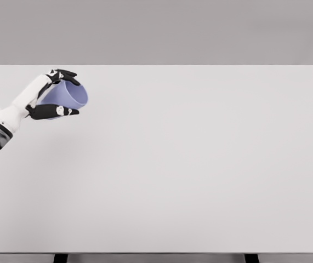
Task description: Flip the cup with left arm and place it on the table
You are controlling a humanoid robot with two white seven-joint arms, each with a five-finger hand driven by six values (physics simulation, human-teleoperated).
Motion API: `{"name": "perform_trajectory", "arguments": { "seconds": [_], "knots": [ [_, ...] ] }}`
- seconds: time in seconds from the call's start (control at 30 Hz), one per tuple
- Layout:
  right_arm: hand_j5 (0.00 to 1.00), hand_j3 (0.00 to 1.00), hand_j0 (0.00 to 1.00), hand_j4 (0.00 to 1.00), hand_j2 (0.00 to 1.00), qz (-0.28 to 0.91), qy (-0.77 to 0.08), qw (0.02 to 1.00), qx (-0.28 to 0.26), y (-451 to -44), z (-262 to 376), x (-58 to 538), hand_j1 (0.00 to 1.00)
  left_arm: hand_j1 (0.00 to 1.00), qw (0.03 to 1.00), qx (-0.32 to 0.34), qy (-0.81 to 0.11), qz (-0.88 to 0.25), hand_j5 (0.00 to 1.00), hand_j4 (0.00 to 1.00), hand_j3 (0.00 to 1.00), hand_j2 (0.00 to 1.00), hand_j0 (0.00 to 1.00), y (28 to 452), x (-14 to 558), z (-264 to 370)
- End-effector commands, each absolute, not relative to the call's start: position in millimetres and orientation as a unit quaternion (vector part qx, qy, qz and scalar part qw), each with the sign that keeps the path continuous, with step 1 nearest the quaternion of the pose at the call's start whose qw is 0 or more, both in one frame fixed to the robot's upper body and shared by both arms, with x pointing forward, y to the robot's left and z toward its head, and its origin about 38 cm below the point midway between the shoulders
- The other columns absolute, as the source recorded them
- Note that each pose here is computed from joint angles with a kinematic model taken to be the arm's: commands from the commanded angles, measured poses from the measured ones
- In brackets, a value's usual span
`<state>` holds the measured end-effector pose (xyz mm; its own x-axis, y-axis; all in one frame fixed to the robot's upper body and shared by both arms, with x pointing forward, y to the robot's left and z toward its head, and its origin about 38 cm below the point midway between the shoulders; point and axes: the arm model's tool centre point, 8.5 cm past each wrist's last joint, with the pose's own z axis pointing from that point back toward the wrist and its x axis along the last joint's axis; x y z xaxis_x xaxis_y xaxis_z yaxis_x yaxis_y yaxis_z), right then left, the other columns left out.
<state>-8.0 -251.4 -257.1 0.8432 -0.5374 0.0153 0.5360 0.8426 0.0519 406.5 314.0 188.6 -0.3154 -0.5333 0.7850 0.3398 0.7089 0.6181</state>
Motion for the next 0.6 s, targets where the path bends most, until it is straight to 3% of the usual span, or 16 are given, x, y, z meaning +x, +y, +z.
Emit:
{"name": "perform_trajectory", "arguments": {
  "seconds": [0.0,0.07,0.2,0.43,0.57],
  "knots": [
    [1.00,1.00,1.00,1.00,1.00,-0.280,-0.015,0.960,0.023,-251.5,-257.1,-7.9,1.00,0.52,0.543,0.032,-0.758,-0.360,0.52,0.52,0.52,0.52,0.52,300.4,404.2,189.2],
    [1.00,1.00,1.00,1.00,1.00,-0.279,-0.014,0.960,0.023,-251.5,-257.1,-8.1,1.00,0.58,0.522,-0.005,-0.783,-0.339,0.58,0.58,0.58,0.58,0.58,290.2,398.2,182.7],
    [1.00,1.00,1.00,1.00,1.00,-0.279,-0.015,0.960,0.023,-251.4,-257.1,-8.0,1.00,0.58,0.504,-0.072,-0.818,-0.267,0.58,0.58,0.58,0.58,0.58,276.2,391.6,165.5],
    [1.00,1.00,1.00,1.00,1.00,-0.279,-0.014,0.960,0.023,-251.4,-257.1,-8.1,1.00,0.58,0.515,-0.075,-0.836,-0.176,0.58,0.58,0.58,0.58,0.58,273.6,392.1,141.0],
    [1.00,1.00,1.00,1.00,1.00,-0.279,-0.014,0.960,0.023,-251.4,-257.1,-8.1,1.00,0.60,0.553,-0.041,-0.825,-0.113,0.60,0.60,0.60,0.60,0.60,278.6,394.5,107.5]
  ]
}}
